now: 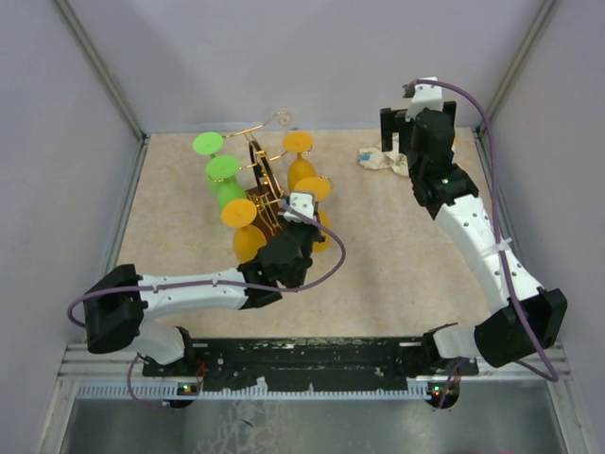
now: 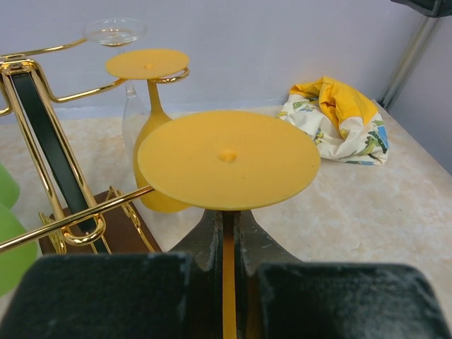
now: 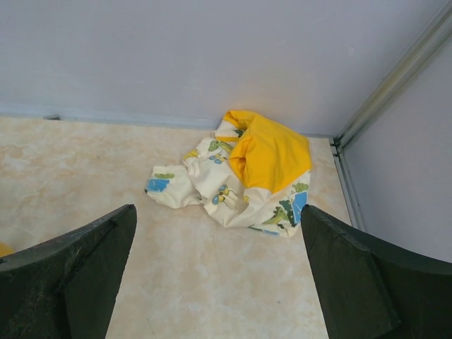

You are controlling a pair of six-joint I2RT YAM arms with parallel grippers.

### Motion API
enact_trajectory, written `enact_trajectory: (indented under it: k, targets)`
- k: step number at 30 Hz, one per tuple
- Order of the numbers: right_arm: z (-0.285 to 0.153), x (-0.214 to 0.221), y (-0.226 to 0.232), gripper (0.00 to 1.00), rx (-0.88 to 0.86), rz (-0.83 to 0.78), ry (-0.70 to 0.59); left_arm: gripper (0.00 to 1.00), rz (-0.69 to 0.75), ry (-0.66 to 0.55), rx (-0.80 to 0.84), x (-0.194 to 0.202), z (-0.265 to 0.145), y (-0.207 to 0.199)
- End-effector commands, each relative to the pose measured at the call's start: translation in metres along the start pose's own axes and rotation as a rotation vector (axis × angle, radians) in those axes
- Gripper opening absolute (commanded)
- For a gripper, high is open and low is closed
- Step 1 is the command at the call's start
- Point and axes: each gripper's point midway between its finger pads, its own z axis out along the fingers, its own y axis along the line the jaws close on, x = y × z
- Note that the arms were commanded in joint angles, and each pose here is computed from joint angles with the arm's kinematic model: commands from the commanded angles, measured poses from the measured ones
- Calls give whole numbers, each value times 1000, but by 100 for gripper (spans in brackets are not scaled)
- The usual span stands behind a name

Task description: Place the wine glass upside down on the wine glass rack

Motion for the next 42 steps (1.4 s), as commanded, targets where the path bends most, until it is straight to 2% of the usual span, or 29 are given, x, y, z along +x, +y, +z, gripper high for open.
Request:
enact_trajectory:
  k: [1, 12, 18, 37, 42]
  targets:
    - [-10, -20, -13, 99, 21, 25, -59, 0, -32, 0, 10, -7, 7, -3]
    - [-9, -17, -20, 99, 31, 28, -55, 0, -44, 39, 10, 9, 31, -3]
    - [-9, -16, -24, 99, 31, 32, -56, 0, -53, 63, -19, 18, 41, 10]
    - [-4, -13, -29, 99, 29, 37, -56, 0, -44, 26, 17, 26, 65, 1]
    - [-5, -13, -30, 99, 30, 42, -59, 0, -34, -4, 78, 25, 67, -9]
